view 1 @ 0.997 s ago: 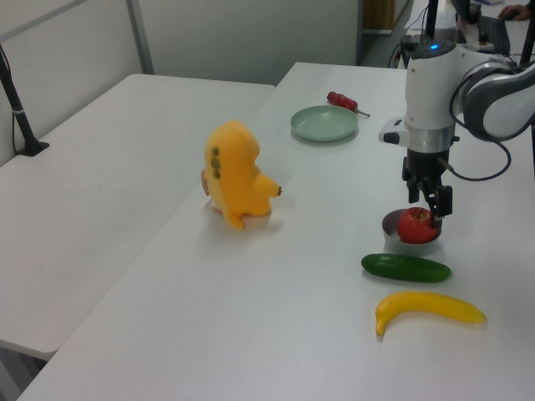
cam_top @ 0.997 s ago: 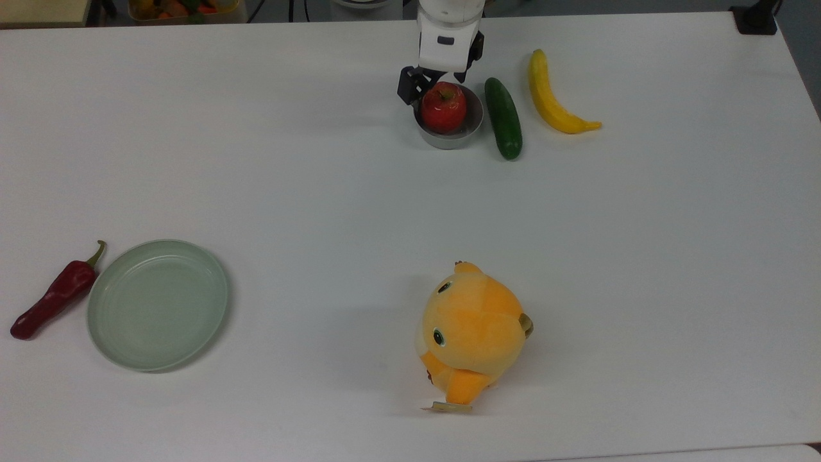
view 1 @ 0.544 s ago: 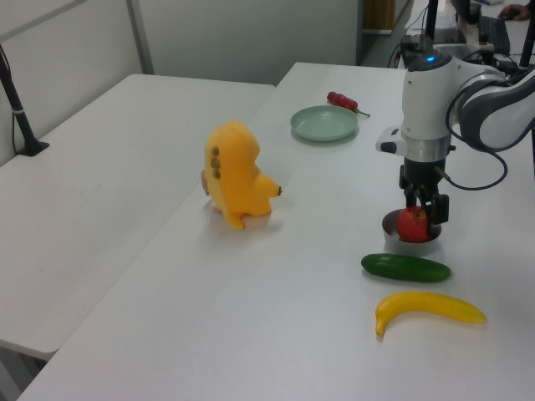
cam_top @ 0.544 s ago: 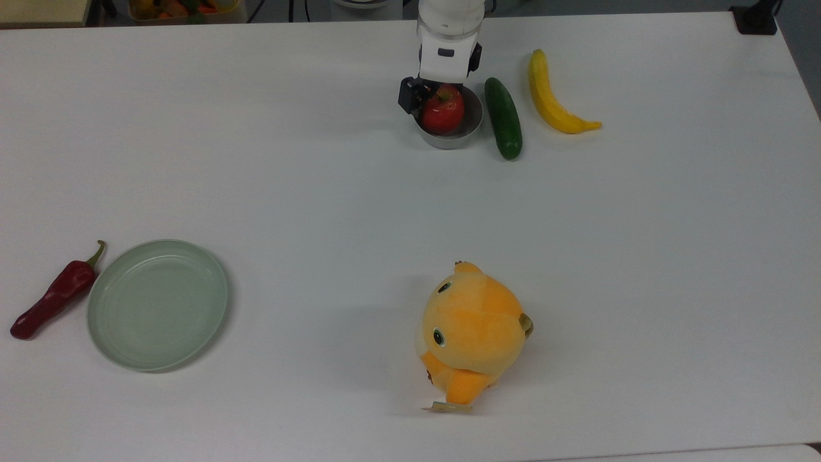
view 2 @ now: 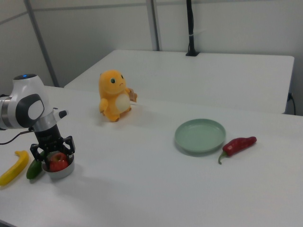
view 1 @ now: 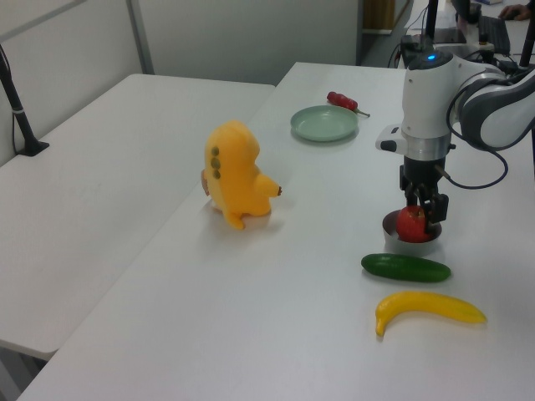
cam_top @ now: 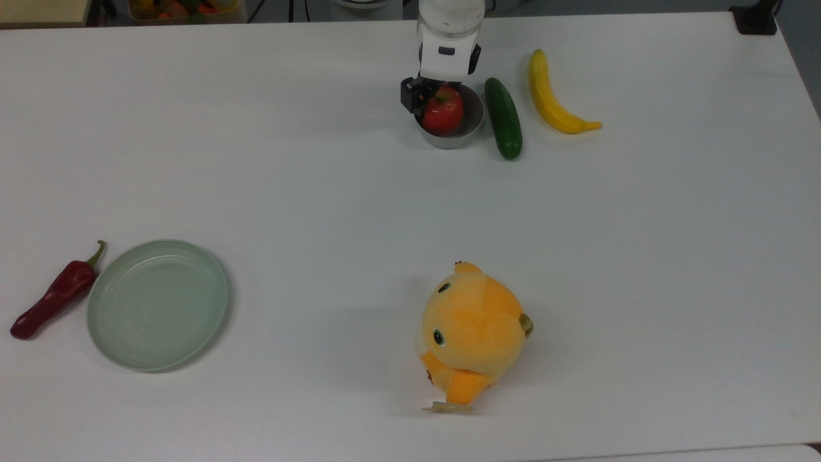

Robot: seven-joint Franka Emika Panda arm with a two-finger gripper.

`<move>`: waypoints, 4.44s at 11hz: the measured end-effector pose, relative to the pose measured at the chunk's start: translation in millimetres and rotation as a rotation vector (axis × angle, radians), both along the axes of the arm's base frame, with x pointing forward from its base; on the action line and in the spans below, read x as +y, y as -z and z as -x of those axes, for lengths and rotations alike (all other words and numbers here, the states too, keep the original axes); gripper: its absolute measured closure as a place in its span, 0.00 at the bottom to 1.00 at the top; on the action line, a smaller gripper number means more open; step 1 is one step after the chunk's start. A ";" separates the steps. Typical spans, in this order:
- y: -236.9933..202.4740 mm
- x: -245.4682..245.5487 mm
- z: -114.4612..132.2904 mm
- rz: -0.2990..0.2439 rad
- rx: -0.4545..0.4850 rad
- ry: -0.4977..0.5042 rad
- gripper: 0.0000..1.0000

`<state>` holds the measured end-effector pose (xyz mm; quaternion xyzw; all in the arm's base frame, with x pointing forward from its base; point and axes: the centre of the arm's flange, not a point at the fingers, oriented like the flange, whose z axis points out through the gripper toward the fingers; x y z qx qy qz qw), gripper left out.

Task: Red apple placed in the center of the desktop
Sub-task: 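Lower the gripper and close it around the red apple, then lift the red apple up out of the grey bowl, then carry the apple toward the open table area and lower it down, then open the gripper to release the apple and raise the arm away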

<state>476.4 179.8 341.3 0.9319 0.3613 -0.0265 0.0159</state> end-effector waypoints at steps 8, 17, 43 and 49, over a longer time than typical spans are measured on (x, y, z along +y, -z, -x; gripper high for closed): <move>-134.0 -20.2 -20.3 0.015 0.034 0.107 0.22; -222.9 -121.7 -52.2 -0.057 0.028 0.285 0.22; -47.4 -255.7 -139.3 0.022 -0.099 0.489 0.00; -223.8 -196.5 -124.2 -0.030 -0.097 0.778 0.00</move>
